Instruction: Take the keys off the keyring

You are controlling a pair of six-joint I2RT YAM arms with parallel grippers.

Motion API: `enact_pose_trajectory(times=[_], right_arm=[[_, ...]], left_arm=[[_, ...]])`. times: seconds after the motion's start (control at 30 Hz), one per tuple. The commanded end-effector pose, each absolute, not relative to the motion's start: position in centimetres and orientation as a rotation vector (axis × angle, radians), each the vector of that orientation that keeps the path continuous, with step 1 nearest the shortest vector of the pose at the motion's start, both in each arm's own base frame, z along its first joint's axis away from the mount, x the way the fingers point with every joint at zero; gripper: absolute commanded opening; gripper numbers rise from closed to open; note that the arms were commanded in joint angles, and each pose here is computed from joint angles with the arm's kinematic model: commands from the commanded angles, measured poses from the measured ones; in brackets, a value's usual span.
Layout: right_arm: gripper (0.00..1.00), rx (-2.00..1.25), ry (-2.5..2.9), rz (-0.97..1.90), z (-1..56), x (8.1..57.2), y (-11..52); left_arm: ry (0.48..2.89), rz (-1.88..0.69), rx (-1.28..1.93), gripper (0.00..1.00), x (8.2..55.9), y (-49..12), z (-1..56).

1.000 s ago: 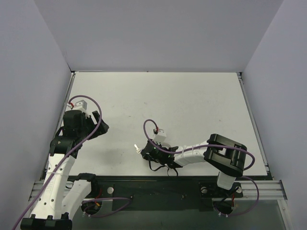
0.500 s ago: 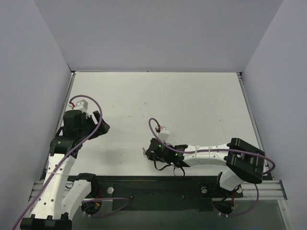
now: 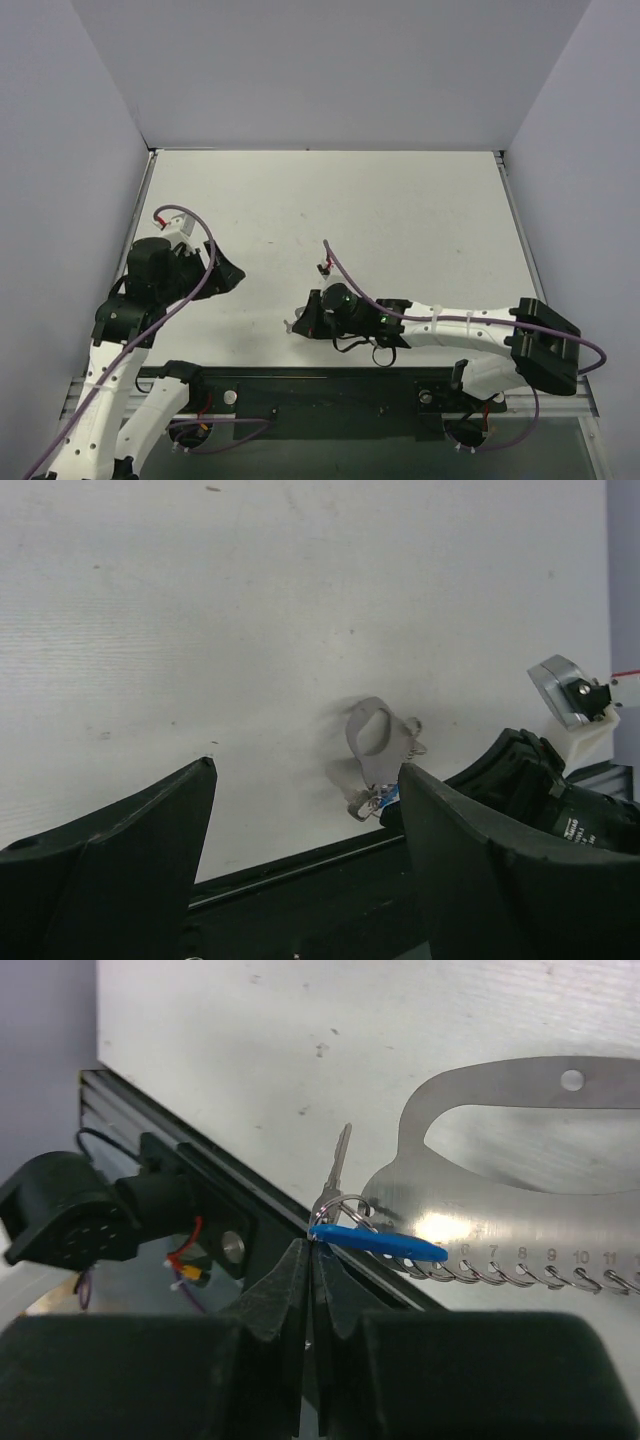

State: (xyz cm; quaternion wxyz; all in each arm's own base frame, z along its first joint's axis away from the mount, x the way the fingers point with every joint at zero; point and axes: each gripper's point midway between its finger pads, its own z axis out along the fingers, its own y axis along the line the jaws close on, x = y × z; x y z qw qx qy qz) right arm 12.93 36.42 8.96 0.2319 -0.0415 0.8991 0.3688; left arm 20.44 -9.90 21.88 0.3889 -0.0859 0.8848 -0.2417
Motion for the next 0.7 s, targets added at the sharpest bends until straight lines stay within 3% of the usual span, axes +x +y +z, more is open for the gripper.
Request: enact_pose_trajectory(times=[0.0,0.4,0.67], right_arm=[[0.00,-0.123,2.351,1.233,15.6,12.8,37.9],[0.00,-0.092,2.116,1.456,25.7,12.8,36.8],[0.00,-0.029,1.975,1.561,31.1,12.9,35.9]], left_arm=[[2.109,-0.836,-0.097,0.84,17.9,-12.3,27.8],[1.853,-1.147,-0.156,0.85,14.7,-14.5,36.9],[1.813,-1.375,-0.291,0.83,12.4,-15.3,39.0]])
